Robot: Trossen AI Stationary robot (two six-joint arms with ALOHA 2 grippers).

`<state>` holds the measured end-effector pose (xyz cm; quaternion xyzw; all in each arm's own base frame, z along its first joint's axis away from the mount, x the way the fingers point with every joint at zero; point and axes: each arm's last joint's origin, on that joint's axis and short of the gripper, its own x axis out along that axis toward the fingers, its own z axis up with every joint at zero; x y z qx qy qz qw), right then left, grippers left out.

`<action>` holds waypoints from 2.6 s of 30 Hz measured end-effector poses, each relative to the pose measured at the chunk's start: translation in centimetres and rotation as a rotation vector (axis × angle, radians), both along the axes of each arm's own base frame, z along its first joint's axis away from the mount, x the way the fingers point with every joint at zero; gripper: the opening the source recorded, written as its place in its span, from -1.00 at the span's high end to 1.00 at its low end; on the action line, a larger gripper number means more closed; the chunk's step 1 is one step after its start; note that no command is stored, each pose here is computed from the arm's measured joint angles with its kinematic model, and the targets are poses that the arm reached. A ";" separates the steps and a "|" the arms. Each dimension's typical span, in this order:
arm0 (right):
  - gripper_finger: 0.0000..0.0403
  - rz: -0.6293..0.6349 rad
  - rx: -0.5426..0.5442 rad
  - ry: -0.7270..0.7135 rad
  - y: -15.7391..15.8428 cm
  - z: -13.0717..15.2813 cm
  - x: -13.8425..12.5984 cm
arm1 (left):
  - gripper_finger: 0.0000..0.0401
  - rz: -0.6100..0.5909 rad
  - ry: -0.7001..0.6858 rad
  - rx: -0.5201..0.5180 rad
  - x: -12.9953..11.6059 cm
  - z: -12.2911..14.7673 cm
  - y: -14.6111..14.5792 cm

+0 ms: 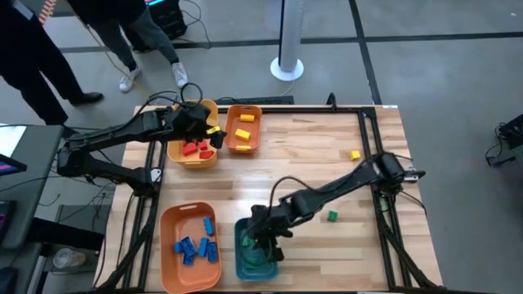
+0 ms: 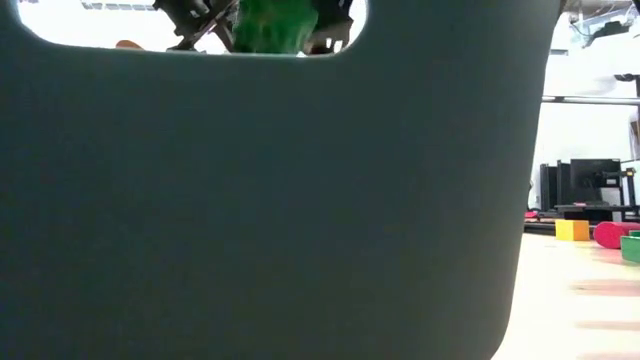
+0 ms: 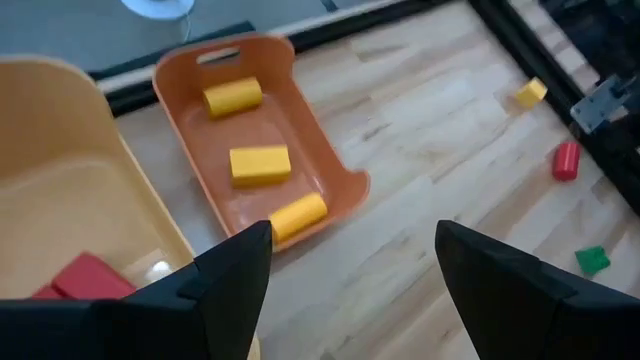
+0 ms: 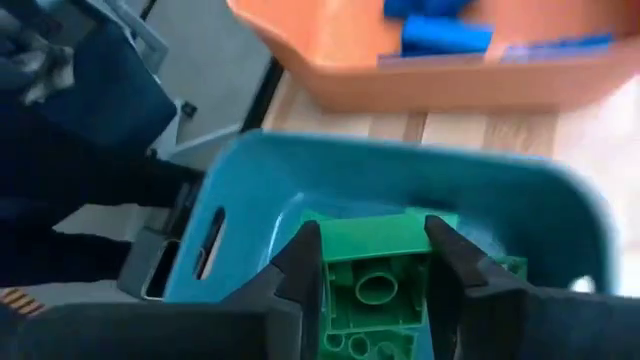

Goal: Sort blocks
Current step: Put the green game piece into the blue bin

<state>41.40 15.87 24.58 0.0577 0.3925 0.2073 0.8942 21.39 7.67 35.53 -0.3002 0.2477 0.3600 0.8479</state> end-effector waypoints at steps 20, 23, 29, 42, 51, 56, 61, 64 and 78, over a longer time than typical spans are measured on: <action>-0.16 -0.112 -0.141 0.236 -1.4 1.8 -3.9 | -0.37 -0.042 0.026 0.014 0.4 -0.1 -2.4; -0.12 -0.146 -0.286 0.237 -0.9 2.4 -7.8 | -0.37 -0.065 0.022 0.016 0.3 0.0 -2.9; -0.08 -0.325 -0.183 0.327 -1.6 -2.1 -14.8 | -0.37 -0.113 0.022 0.015 0.5 0.0 -4.0; -0.25 -0.573 -0.076 0.384 -3.8 -5.1 -25.7 | -0.37 -0.147 0.033 0.029 0.6 0.0 -4.4; -0.25 -0.588 -0.108 0.377 -4.4 -7.5 -26.9 | -0.37 -0.166 0.046 0.049 0.6 0.0 -4.4; -0.25 -0.589 -0.116 0.360 -4.3 -8.7 -26.6 | -0.37 -0.166 0.046 0.049 0.6 0.0 -4.4; -0.25 -0.579 -0.199 0.401 -4.1 -10.2 -26.5 | -0.37 -0.161 0.047 0.049 0.5 0.0 -4.3; -0.25 -0.541 -0.213 0.385 -3.7 -10.8 -26.0 | -0.37 -0.158 0.047 0.049 0.5 0.0 -4.2; 0.49 -0.462 -0.125 0.309 -2.8 -9.1 -24.5 | -0.37 -0.173 0.064 0.076 0.5 0.0 -4.2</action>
